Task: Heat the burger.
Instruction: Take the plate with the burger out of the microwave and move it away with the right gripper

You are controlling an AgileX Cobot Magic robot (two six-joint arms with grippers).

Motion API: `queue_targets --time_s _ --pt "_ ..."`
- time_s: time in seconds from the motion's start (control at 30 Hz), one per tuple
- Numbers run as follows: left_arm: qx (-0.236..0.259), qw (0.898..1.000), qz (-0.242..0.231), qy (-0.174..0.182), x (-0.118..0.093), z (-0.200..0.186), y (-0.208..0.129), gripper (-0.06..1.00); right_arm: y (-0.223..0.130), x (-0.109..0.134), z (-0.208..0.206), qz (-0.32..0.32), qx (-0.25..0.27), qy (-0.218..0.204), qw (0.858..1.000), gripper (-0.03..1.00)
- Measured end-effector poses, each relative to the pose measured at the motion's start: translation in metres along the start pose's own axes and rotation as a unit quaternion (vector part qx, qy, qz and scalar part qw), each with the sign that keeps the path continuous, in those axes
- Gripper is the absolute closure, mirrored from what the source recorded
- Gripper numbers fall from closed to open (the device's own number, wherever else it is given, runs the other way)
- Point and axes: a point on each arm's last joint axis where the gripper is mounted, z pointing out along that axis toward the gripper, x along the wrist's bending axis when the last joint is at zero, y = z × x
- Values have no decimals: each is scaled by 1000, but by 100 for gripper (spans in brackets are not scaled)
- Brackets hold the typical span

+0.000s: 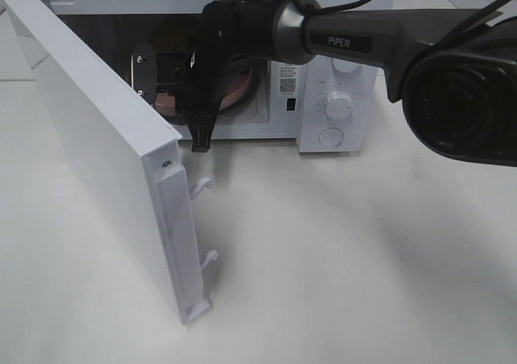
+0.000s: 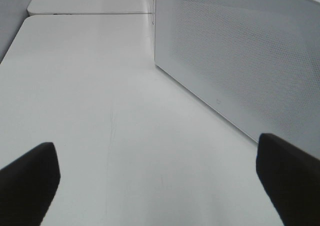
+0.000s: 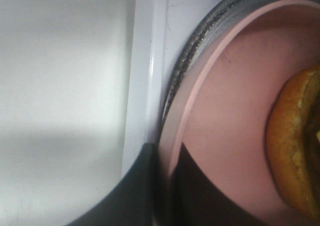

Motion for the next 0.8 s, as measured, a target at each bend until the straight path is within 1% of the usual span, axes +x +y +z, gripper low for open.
queue_targets --time_s 0.27,0.43,0.5,0.6,0.67,0.77,0.8 --pt "0 1000 0 0 0 0 0 -5 1 0 -11 -34 2 24 999 91" --pt "0 1000 0 0 0 0 0 -5 -1 -2 -21 -58 -9 38 998 91" --pt "0 1000 0 0 0 0 0 -5 -8 -2 -29 -71 -8 44 997 91" --pt "0 1000 0 0 0 0 0 -5 -10 -1 -30 -74 -7 49 996 91" --pt "0 1000 0 0 0 0 0 -5 -20 0 -38 -89 -15 58 994 91" --pt "0 1000 0 0 0 0 0 -5 -22 0 -41 -94 -18 59 994 91" --pt "0 1000 0 0 0 0 0 -5 -27 1 -47 -108 -25 64 992 91"
